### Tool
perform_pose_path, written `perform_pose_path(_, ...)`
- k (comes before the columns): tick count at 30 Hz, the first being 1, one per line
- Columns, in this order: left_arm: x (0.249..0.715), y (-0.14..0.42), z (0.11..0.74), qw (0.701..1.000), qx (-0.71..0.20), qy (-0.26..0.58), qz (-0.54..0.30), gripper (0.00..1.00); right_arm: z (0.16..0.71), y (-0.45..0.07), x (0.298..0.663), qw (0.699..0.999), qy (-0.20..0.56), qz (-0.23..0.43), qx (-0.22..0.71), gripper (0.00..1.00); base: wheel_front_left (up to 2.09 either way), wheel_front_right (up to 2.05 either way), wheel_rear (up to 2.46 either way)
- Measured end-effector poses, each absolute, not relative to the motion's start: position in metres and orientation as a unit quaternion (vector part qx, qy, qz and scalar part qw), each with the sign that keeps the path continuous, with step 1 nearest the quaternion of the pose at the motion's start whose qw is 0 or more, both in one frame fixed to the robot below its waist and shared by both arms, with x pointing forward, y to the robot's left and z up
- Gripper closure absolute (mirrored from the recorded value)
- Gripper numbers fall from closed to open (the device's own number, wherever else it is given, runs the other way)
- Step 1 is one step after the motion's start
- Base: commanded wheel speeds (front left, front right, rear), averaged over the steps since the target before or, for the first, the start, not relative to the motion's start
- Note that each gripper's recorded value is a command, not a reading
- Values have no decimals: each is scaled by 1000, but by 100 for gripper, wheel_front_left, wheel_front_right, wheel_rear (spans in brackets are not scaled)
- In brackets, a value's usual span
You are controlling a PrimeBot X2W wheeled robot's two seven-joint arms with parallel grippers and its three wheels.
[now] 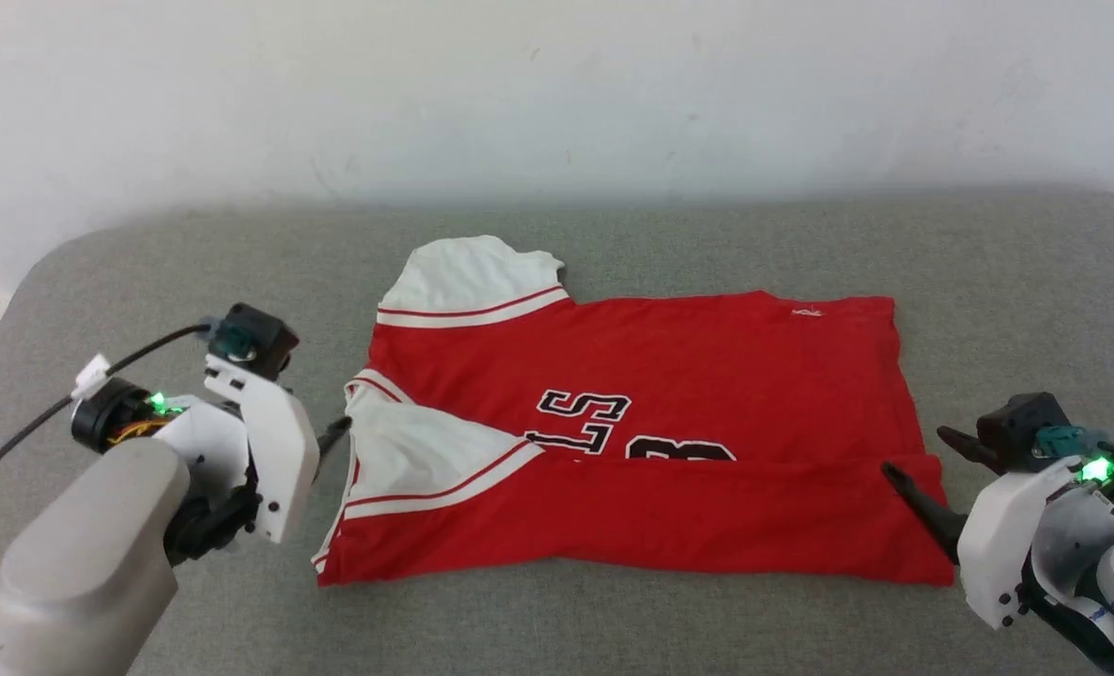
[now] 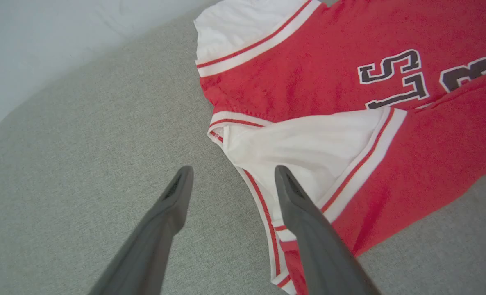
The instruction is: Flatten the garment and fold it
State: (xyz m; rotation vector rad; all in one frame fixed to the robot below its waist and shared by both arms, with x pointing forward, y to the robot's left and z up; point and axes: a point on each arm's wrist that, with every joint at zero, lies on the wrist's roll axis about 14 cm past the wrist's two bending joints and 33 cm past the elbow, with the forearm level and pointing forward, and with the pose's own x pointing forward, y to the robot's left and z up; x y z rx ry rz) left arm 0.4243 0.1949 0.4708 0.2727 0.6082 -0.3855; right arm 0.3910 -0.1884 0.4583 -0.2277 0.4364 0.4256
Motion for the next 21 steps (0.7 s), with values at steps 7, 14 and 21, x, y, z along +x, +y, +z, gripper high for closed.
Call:
perform_pose_path(7,393,190,441,856,130,452,-214,0,454,-183,389,944,227,215,-111,0,0,0,0)
perform_pose_path(14,373,191,408,796,115,555,-211,0,444,-184,384,938,250,214,-108,0,0,0,0)
perform_pose_path(21,366,183,382,759,145,596,-219,0,446,-188,389,940,250,207,-107,0,0,0,0)
